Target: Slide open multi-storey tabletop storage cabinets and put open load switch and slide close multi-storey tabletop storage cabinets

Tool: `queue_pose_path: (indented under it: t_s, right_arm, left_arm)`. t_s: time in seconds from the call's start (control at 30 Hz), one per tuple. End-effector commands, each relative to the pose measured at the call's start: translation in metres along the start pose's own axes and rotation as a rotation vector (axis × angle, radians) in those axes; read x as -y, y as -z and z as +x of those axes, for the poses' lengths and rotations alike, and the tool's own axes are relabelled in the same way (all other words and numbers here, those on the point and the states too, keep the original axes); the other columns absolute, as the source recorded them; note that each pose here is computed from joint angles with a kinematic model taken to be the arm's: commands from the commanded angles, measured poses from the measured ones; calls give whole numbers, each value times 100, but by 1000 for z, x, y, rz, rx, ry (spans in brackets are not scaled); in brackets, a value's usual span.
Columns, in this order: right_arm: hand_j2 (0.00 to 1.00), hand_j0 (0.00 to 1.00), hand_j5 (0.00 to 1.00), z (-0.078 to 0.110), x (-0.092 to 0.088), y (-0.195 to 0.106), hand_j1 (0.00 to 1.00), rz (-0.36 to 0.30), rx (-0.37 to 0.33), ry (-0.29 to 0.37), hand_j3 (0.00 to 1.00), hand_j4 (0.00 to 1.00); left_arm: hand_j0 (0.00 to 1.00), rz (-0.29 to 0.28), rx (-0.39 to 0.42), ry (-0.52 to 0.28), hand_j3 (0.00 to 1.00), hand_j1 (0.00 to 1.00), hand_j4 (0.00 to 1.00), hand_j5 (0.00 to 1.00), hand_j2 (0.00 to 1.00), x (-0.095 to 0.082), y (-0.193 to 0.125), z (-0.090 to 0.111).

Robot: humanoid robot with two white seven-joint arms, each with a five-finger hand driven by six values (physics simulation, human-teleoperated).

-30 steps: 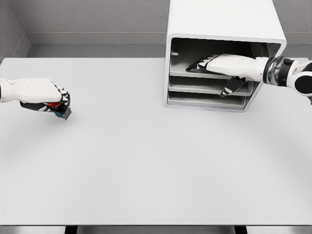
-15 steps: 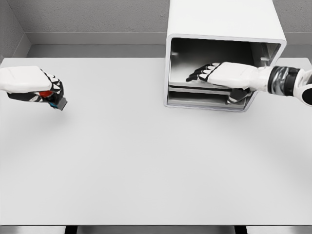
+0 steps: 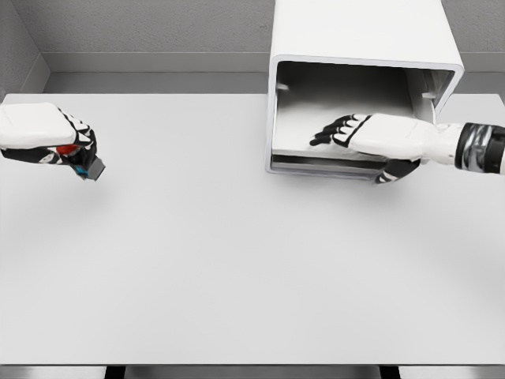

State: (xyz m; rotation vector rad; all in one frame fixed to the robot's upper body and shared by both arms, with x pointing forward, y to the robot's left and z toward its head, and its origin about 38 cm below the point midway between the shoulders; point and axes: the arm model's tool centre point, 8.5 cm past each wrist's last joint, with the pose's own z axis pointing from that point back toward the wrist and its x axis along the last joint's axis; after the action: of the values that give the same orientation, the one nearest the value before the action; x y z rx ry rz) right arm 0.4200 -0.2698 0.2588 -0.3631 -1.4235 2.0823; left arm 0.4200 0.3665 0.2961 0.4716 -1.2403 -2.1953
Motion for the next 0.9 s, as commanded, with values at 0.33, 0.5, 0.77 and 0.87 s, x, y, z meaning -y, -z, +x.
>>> queue_pose_path:
  t_s: [0.33,0.5,0.77,0.87]
  right_arm:
    - [100,100,100,-4,-2,-11,100,9,-26,-5,100,100]
    - [100,100,100,1,-10,-11,100,23,-7,-4,100,100]
    - [100,100,100,2,-10,-31,100,18,-6,-39,100,100]
    - [100,100,100,1,-11,-39,100,27,-18,-46,100,100]
  left_arm:
    - [44,61,19,9,44,44,44,44,44,-25,1,2]
    - [44,87,86,34,44,44,44,44,44,-39,22,17]
    - [44,133,143,32,44,44,44,44,44,-53,28,31]
    - [44,145,135,27,44,44,44,44,44,-57,22,28]
